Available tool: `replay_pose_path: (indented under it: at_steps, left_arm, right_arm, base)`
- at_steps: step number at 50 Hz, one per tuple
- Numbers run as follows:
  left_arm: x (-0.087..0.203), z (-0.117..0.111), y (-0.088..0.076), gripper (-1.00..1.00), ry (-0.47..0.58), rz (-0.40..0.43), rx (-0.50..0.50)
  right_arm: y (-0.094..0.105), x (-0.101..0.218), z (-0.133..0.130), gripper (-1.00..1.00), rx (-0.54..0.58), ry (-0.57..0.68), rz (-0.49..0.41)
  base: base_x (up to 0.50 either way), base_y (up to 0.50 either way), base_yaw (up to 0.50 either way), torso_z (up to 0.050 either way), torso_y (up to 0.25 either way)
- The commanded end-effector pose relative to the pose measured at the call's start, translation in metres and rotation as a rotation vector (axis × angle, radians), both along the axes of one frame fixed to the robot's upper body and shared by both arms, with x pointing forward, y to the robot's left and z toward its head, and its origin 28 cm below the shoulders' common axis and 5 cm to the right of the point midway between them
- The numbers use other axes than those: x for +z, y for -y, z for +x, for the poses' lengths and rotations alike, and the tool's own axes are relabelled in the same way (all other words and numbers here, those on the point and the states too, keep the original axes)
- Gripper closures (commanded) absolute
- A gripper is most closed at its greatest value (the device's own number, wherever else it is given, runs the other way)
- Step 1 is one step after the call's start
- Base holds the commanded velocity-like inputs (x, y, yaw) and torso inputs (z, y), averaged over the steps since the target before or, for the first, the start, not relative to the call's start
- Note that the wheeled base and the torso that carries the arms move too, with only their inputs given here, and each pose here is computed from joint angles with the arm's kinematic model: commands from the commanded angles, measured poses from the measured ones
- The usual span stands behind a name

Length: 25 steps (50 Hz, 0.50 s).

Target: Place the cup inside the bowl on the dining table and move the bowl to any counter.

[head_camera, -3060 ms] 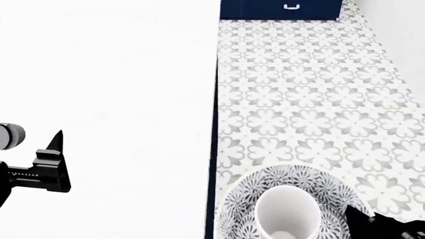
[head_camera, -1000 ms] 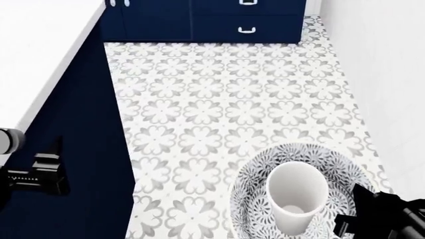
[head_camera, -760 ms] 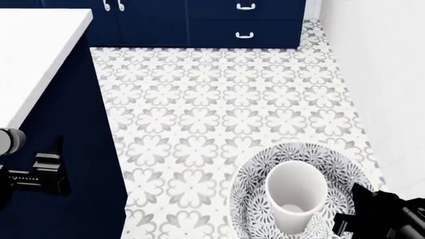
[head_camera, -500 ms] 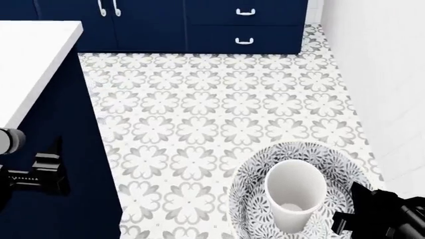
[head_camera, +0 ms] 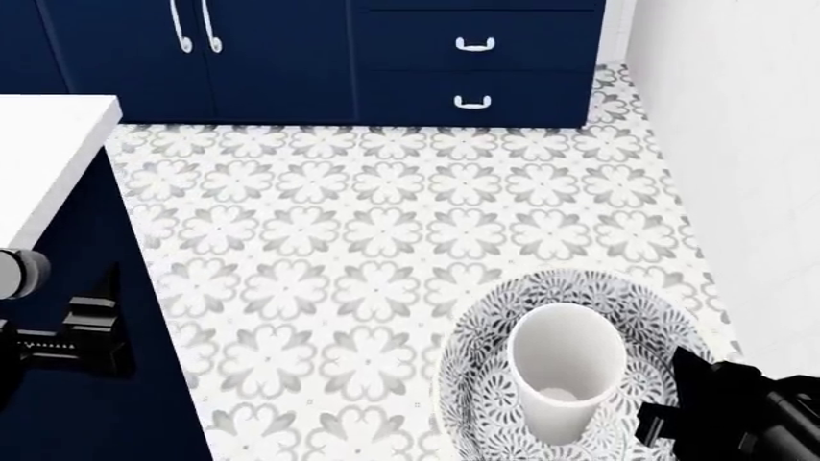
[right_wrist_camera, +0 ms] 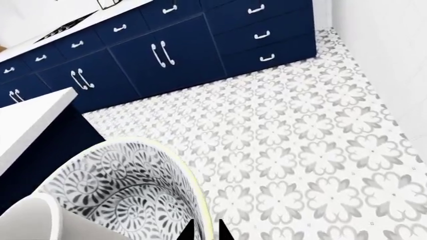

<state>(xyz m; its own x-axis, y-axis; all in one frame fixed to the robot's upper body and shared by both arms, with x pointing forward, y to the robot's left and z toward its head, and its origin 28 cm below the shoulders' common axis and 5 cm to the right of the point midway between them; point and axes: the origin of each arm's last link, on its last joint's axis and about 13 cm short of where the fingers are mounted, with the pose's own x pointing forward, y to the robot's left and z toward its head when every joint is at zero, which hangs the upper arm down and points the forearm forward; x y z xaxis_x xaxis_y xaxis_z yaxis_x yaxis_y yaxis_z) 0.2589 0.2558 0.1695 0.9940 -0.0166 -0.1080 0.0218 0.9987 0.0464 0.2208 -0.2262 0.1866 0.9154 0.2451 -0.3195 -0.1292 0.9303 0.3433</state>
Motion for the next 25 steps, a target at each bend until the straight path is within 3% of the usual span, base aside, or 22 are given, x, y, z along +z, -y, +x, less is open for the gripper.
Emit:
replay_pose_path:
  at_steps: [1, 25]
  left_arm:
    - [-0.0004, -0.0006, -0.0022, -1.0, 0.0, -0.002, 0.0]
    - [-0.0018, -0.0009, -0.0015, -1.0, -0.003, -0.002, 0.003]
  right_arm:
    - [-0.0006, 0.0033, 0.0019, 1.0, 0.008, 0.017, 0.009]
    - [-0.002, 0.0001, 0.0034, 1.0, 0.01, 0.02, 0.019]
  base:
    - [0.5, 0.0, 0.0, 0.0, 0.0]
    - [0.5, -0.03, 0.0, 0.0, 0.002]
